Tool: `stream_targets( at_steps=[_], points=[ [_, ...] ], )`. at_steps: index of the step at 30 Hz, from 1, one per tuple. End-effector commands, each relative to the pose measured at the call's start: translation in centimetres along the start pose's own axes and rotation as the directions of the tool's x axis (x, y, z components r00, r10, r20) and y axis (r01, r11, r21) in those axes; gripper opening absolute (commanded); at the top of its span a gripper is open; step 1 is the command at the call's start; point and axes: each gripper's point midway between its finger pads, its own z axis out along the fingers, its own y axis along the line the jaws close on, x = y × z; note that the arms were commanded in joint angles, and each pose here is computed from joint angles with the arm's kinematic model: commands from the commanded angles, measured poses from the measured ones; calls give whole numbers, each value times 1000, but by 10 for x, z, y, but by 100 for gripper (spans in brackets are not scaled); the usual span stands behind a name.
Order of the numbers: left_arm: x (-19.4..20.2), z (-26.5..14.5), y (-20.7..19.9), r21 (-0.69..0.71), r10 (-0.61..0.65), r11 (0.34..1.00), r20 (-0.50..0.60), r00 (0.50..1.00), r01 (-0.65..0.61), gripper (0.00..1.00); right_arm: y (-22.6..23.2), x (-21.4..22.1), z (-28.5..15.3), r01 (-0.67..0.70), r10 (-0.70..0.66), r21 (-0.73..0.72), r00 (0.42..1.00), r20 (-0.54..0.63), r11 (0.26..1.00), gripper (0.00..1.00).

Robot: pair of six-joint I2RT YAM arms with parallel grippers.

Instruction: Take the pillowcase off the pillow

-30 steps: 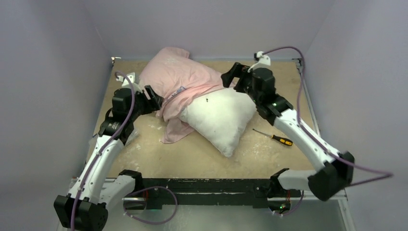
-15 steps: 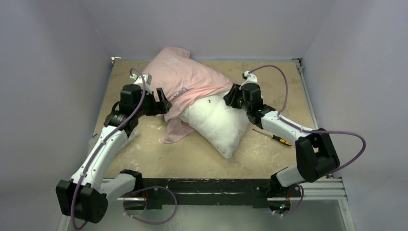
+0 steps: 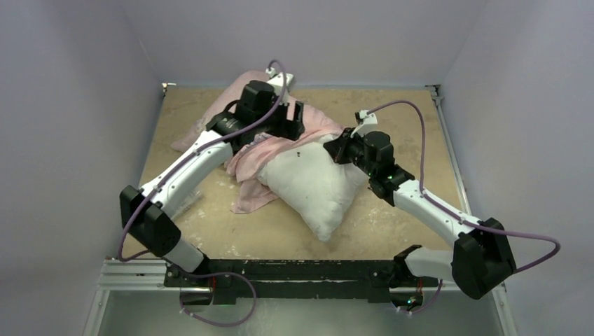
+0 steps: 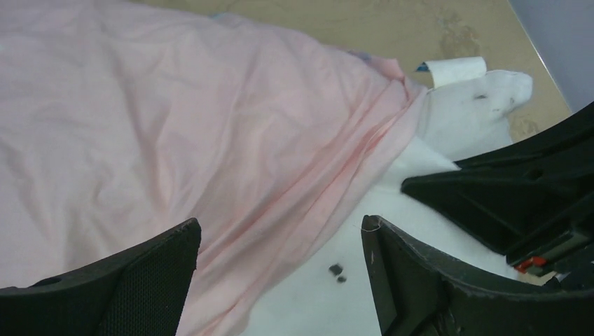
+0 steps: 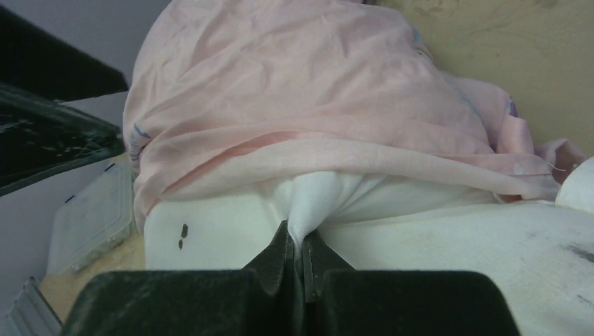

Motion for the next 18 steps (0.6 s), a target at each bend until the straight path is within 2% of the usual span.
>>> stream_targets(
  at_steps=[1, 4, 7, 11, 13, 16, 18],
  points=[
    [-20, 23, -33, 35, 121, 992, 7, 993, -121, 84, 33, -15, -7, 37, -29, -137, 998, 61, 990, 0],
    [-15, 49, -57, 75, 228, 972, -42, 973, -224, 84, 36, -12, -8, 30, -22, -147, 998, 54, 989, 0],
    [1, 68, -64, 79, 301, 953, -125, 945, -293, 84, 37, -16, -12, 26, -16, -144, 998, 69, 989, 0],
    [26, 83, -72, 145, 332, 940, -170, 928, -310, 83, 39, -20, -17, 22, -9, -148, 996, 85, 989, 0],
    [26, 92, -60, 77, 334, 942, -168, 928, -326, 81, 39, -18, -17, 20, -8, -151, 997, 80, 988, 0],
    [14, 101, -29, -117, 322, 932, -163, 932, -343, 68, 38, -15, -14, 18, -8, -151, 998, 69, 988, 0],
    [5, 105, -15, -209, 307, 920, -144, 941, -332, 49, 39, -14, -16, 16, -6, -151, 998, 66, 988, 0]
  ],
)
